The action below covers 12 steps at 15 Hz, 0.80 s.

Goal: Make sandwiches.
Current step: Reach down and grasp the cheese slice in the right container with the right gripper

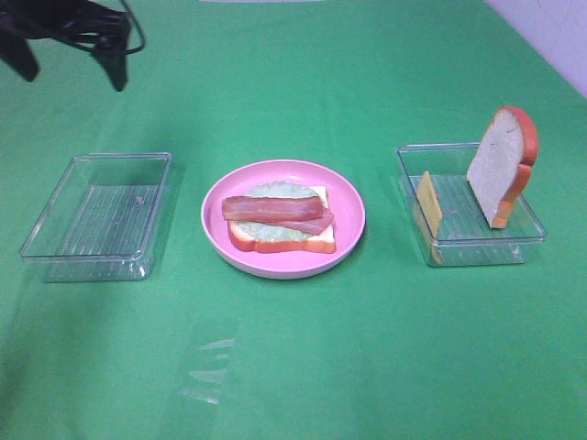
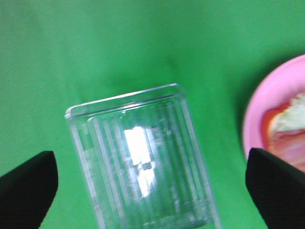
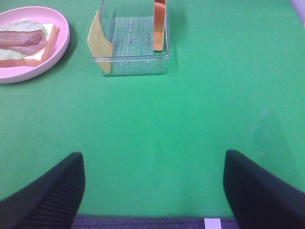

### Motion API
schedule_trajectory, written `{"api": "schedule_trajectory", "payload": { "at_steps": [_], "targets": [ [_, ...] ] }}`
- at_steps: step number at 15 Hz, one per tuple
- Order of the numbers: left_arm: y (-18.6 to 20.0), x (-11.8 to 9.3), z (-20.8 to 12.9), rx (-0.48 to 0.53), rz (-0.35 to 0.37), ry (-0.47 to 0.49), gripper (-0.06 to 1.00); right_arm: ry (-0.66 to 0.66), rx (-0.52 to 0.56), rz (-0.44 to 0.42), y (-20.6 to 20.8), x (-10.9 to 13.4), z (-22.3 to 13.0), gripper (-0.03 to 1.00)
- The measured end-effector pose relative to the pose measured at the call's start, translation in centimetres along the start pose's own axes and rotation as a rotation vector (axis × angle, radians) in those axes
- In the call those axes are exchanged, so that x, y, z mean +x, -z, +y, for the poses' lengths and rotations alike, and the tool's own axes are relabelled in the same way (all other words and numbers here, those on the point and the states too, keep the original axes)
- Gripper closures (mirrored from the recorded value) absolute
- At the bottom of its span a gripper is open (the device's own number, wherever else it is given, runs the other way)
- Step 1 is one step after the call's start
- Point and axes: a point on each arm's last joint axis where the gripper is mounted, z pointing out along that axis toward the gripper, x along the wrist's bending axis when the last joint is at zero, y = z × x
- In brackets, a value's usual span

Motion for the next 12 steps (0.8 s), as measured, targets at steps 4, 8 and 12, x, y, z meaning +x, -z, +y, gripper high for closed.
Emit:
{"api": "schedule_trajectory", "payload": {
  "at_steps": [4,8,12],
  "targets": [
    [0.0,6.4,-6.5,0.177,-0.005,0.128,-0.05,0.0,0.0,0.0,0.0,0.0,0.0,0.19],
    [4.2,5.6,-13.0,0.211,-0.011,0.13,-0.05,0.0,0.0,0.0,0.0,0.0,0.0,0.19],
    [11.8,4.4,-23.1,0.061,-0.005,0.128,-0.05,0.0,0.0,0.0,0.0,0.0,0.0,0.19]
  ]
}}
